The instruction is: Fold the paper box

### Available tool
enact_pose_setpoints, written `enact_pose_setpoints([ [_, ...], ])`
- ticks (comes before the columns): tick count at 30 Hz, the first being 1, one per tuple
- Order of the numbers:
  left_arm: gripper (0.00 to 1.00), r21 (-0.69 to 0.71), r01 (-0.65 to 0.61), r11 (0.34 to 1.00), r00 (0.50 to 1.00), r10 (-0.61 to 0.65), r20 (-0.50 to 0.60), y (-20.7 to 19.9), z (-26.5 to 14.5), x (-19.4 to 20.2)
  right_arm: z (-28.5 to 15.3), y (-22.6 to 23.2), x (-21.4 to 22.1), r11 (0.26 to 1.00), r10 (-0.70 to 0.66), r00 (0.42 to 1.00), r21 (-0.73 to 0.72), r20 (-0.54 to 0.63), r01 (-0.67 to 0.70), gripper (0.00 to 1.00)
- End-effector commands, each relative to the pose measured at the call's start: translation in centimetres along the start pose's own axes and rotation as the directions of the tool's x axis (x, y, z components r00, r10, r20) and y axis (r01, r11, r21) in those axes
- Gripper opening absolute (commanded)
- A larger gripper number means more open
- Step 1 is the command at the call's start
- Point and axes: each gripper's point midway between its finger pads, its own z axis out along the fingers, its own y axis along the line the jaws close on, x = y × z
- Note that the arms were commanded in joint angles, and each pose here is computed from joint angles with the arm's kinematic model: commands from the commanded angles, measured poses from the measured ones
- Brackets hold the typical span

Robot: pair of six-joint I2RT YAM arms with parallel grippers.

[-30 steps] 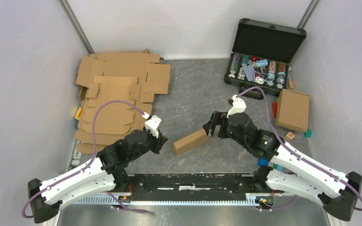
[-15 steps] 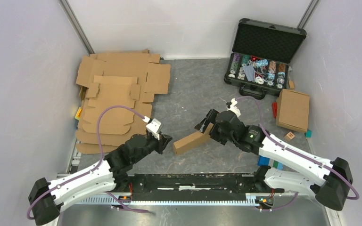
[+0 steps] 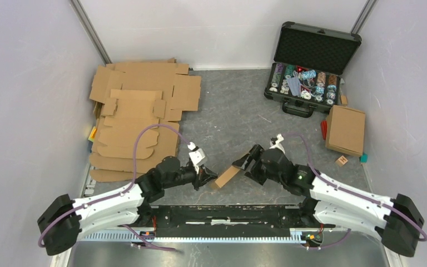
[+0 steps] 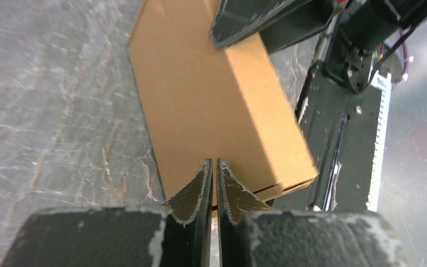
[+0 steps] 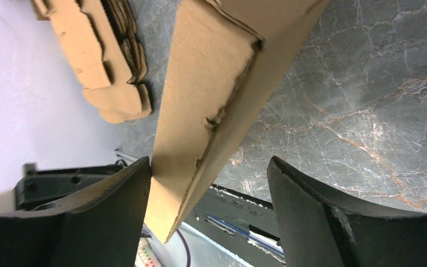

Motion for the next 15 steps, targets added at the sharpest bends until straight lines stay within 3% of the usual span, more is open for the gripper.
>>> enact_pose_setpoints([
  [1, 0.11, 0.128, -0.047, 0.991, 0.999, 0.049, -0.010, -1.9, 1.1, -0.9, 0.5, -5.3, 0.5, 0.998, 0.041, 0.999, 0.052, 0.030, -0.043, 0.75],
  [4, 0.11, 0.130, -0.034, 0.991, 0.999, 0.039, -0.036, -1.9, 1.4, -0.5, 0.5, -7.5, 0.5, 0.996, 0.043, 0.998, 0.070, 0.048, -0.046, 0.67],
  [8, 0.11, 0.044, -0.033, 0.998, 0.999, 0.034, -0.019, -0.5, 1.1, -0.6, 0.3, -8.8, -0.5, 0.998, -0.004, 0.994, 0.063, 0.111, -0.003, 0.65],
  [10, 0.12, -0.014, -0.033, 0.999, 0.999, 0.033, -0.009, 0.5, 0.8, -0.9, 0.2, -9.1, -1.1, 0.998, -0.036, 0.989, 0.056, 0.145, 0.028, 0.68],
  [13, 0.12, -0.099, -0.013, 0.995, 1.000, 0.012, -0.010, 1.8, 0.3, -0.7, 0.2, -9.4, -1.6, 0.998, -0.049, 0.983, 0.044, 0.176, 0.042, 0.79],
  [15, 0.13, -0.139, 0.000, 0.990, 1.000, 0.000, -0.003, 2.5, 0.0, -0.5, 0.3, -9.1, -1.7, 0.998, -0.068, 0.980, 0.006, 0.187, 0.069, 0.81],
])
